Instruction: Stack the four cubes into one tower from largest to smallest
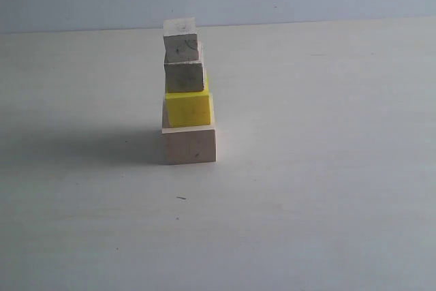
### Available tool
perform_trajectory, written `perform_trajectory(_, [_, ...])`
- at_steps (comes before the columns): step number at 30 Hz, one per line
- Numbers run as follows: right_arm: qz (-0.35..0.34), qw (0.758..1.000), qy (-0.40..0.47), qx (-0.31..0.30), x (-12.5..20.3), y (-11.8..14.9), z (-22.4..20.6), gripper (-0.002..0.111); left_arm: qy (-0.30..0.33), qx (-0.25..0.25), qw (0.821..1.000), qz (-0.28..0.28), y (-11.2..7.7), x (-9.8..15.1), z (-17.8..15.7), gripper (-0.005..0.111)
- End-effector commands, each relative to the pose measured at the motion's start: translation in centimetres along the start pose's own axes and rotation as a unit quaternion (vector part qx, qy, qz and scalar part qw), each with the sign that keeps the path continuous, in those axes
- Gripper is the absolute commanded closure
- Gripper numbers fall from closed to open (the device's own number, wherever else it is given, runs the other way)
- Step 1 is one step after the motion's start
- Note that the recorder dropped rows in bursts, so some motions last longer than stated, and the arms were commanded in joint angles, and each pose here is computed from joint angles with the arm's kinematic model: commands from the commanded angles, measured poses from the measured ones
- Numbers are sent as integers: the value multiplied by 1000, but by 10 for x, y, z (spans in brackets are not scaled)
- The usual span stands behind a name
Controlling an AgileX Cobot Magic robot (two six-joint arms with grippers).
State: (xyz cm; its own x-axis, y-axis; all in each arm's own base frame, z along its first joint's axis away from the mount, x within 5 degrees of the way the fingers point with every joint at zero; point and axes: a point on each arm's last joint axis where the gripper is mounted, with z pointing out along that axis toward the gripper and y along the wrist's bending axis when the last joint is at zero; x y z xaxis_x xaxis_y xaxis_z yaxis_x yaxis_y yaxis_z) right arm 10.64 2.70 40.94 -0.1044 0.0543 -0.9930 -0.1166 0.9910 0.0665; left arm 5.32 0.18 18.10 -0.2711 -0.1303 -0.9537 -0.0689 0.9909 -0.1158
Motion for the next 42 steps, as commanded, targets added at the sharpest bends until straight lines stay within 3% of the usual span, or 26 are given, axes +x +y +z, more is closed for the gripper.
perform_trajectory(1, [1, 1000, -4, 0, -1, -1, -1, 108, -3, -1, 1000, 1, 0, 0, 0, 107])
perform_trajectory(12, [15, 1000, -14, 10, -4, -8, -7, 108, -3, -1, 1000, 1, 0, 0, 0, 107])
perform_trajectory(21, [139, 974, 5, 181, 5, -45, -21, 108, -3, -1, 1000, 1, 0, 0, 0, 107])
perform_trajectory(26, [123, 963, 1, 240, 7, -55, -40, 108, -3, -1, 1000, 1, 0, 0, 0, 107])
perform_trajectory(31, [71, 968, 11, 241, 8, -55, -46, 108, -3, -1, 1000, 1, 0, 0, 0, 107])
perform_trajectory(36, [61, 968, 36, 240, 24, -56, -36, 108, -3, -1, 1000, 1, 0, 0, 0, 107])
perform_trajectory(42, [58, 981, 31, 180, 52, -49, -13, 108, -3, -1, 1000, 1, 0, 0, 0, 107])
